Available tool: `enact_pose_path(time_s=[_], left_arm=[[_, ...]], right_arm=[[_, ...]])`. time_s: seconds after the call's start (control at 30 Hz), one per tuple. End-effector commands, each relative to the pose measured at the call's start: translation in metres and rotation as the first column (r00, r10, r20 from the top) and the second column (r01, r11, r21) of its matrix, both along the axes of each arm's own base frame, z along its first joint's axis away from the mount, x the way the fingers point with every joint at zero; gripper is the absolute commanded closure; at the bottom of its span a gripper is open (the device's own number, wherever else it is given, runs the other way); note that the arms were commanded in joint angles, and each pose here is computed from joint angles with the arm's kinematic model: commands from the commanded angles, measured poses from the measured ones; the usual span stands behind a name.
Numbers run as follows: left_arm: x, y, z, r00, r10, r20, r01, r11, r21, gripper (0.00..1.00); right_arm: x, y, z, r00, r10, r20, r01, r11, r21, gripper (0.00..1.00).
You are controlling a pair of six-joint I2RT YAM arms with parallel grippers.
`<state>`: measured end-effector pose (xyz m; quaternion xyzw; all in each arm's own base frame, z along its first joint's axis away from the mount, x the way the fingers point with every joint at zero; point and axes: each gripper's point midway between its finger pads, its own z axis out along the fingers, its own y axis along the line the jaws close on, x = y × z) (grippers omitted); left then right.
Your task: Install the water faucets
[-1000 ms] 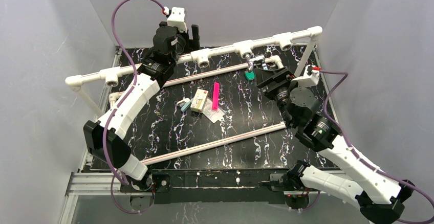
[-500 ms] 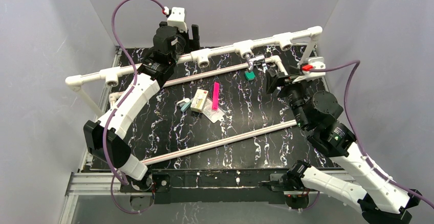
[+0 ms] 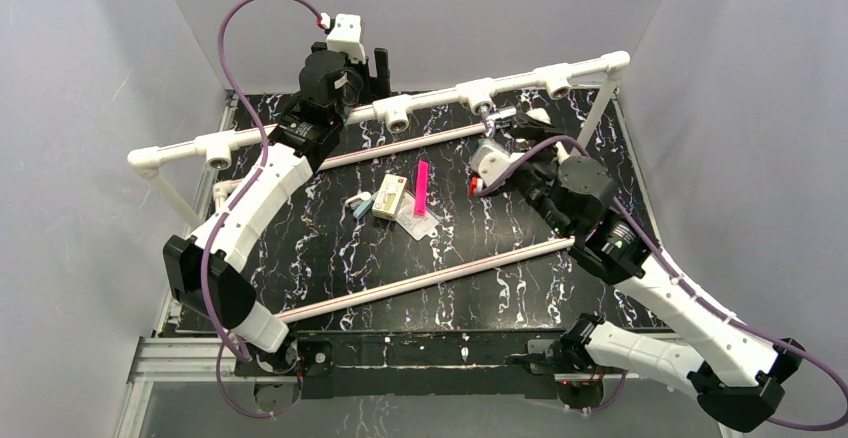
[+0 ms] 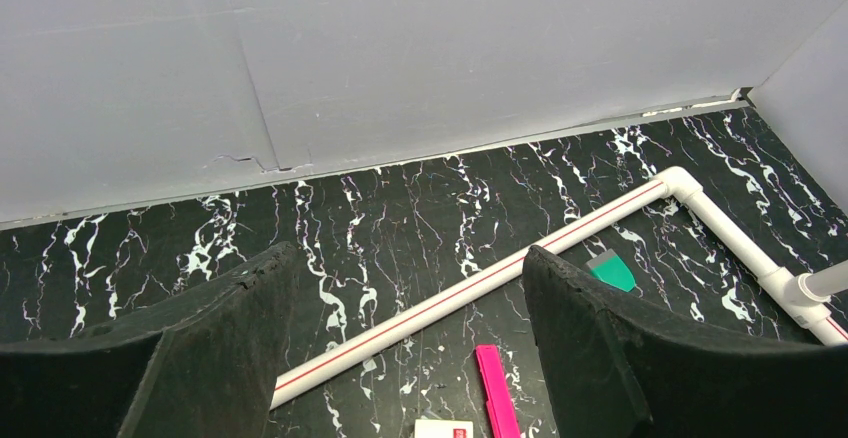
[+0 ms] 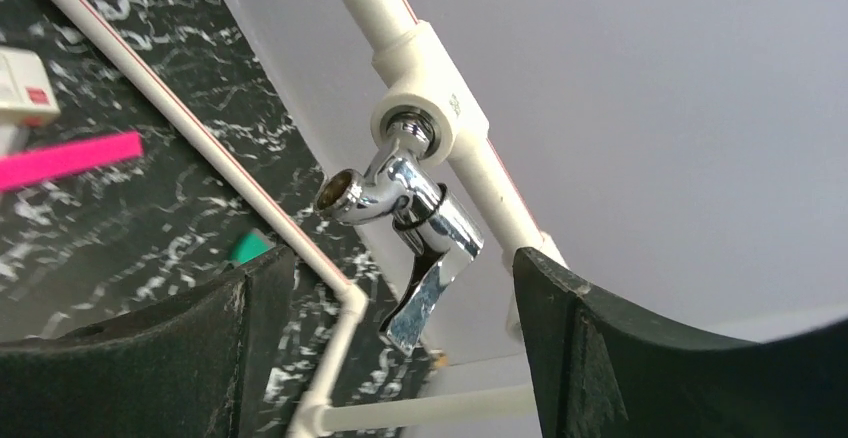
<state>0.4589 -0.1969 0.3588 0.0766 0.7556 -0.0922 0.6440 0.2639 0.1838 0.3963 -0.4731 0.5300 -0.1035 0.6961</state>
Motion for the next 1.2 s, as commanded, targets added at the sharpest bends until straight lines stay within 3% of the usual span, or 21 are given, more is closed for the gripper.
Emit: enact_pose_path(time_s=[0.0, 0.3, 0.7, 0.97, 1.17], left_arm=[[-0.012, 0.001, -0.085, 0.974, -0.001, -0.227, 0.029, 0.993, 0.118, 0.2], [-0.013, 0.001, -0.084, 0.975, -0.002, -0.223, 0.029, 0.993, 0.117, 0.2], [-0.013, 0.001, -0.083, 0.975, -0.001, -0.223, 0.028, 0.993, 0.119, 0.2], [-0.013, 0.001, -0.083, 0.975, -0.001, -0.223, 0.028, 0.993, 0.119, 0.2], [-0.013, 0.001, -0.083, 0.975, -0.002, -0.223, 0.029, 0.993, 0.118, 0.2]], right_arm=[[0.008, 0.008, 0.021, 0.975, 0.056, 0.213, -0.004, 0.971, -0.239, 0.12], [0.032, 0.021, 0.025, 0.92, 0.046, 0.388, 0.122, 0.91, -0.397, 0.15], [0.05, 0.03, 0.02, 0.915, 0.02, 0.403, 0.164, 0.894, -0.416, 0.36], [0.054, 0.029, 0.017, 0.919, 0.002, 0.393, 0.165, 0.905, -0.392, 0.6], [0.054, 0.03, 0.01, 0.933, -0.01, 0.361, 0.146, 0.925, -0.352, 0.97]])
